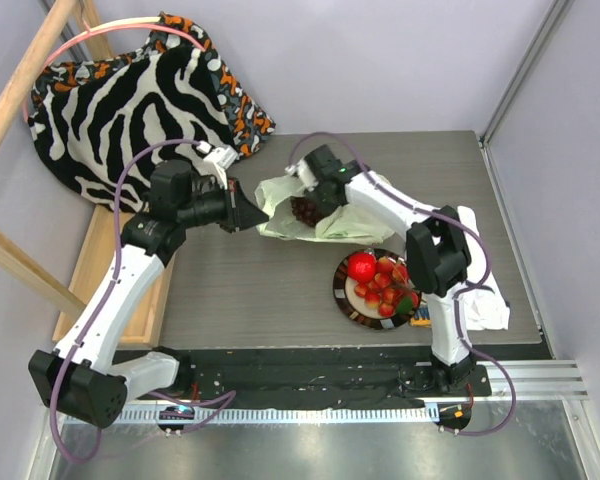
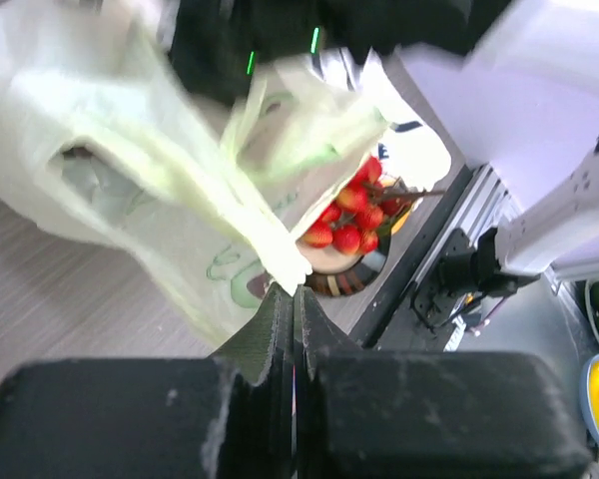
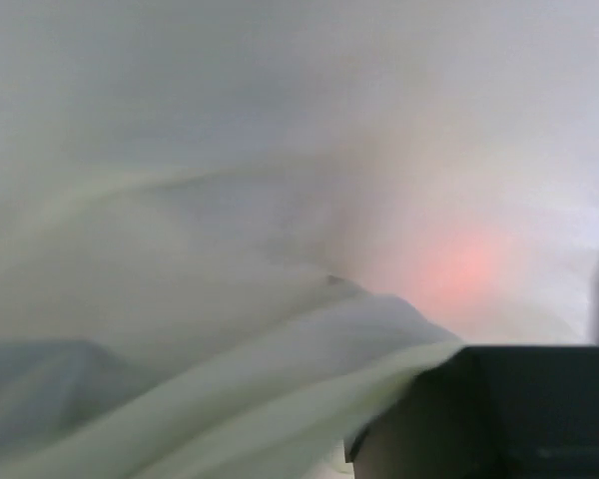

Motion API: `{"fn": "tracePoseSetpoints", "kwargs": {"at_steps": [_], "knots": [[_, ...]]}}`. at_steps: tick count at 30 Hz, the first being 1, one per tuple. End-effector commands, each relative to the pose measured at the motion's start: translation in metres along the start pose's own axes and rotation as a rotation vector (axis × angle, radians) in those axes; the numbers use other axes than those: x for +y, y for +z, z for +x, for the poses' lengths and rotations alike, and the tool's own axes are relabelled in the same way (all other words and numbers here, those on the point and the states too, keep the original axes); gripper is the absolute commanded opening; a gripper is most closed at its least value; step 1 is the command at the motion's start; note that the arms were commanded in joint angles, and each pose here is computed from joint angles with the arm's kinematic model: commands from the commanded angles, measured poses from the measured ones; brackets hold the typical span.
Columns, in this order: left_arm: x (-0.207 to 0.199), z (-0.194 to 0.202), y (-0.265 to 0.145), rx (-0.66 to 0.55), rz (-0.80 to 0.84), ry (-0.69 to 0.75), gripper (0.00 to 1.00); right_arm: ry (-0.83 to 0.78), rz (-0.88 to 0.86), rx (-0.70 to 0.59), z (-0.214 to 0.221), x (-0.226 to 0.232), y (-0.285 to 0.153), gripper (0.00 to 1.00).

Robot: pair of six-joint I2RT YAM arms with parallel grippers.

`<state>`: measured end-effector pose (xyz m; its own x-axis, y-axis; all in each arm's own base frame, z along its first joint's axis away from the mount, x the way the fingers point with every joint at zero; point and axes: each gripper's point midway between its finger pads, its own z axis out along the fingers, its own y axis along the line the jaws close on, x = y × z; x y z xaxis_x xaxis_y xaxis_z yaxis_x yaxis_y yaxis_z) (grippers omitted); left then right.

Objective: Take the fake fruits out of the plastic bag

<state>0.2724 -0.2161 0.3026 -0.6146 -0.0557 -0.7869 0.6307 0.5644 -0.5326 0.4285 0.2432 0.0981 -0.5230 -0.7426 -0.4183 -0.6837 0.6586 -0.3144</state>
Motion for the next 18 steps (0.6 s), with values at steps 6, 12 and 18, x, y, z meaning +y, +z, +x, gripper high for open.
{"fn": "tracePoseSetpoints", "kwargs": {"at_steps": [6,12,18], "knots": [[0.012,0.034,0.002,0.065,-0.019,0.03,0.0,0.147,0.437,-0.083,0.02,-0.163,-0.076,0.51],[0.016,0.035,0.024,0.091,-0.056,0.05,0.0,0.066,0.203,-0.088,0.025,-0.109,-0.071,0.59],[0.018,0.029,0.04,0.086,-0.119,0.042,0.0,0.031,0.006,-0.102,0.036,-0.064,-0.076,0.6]]}}
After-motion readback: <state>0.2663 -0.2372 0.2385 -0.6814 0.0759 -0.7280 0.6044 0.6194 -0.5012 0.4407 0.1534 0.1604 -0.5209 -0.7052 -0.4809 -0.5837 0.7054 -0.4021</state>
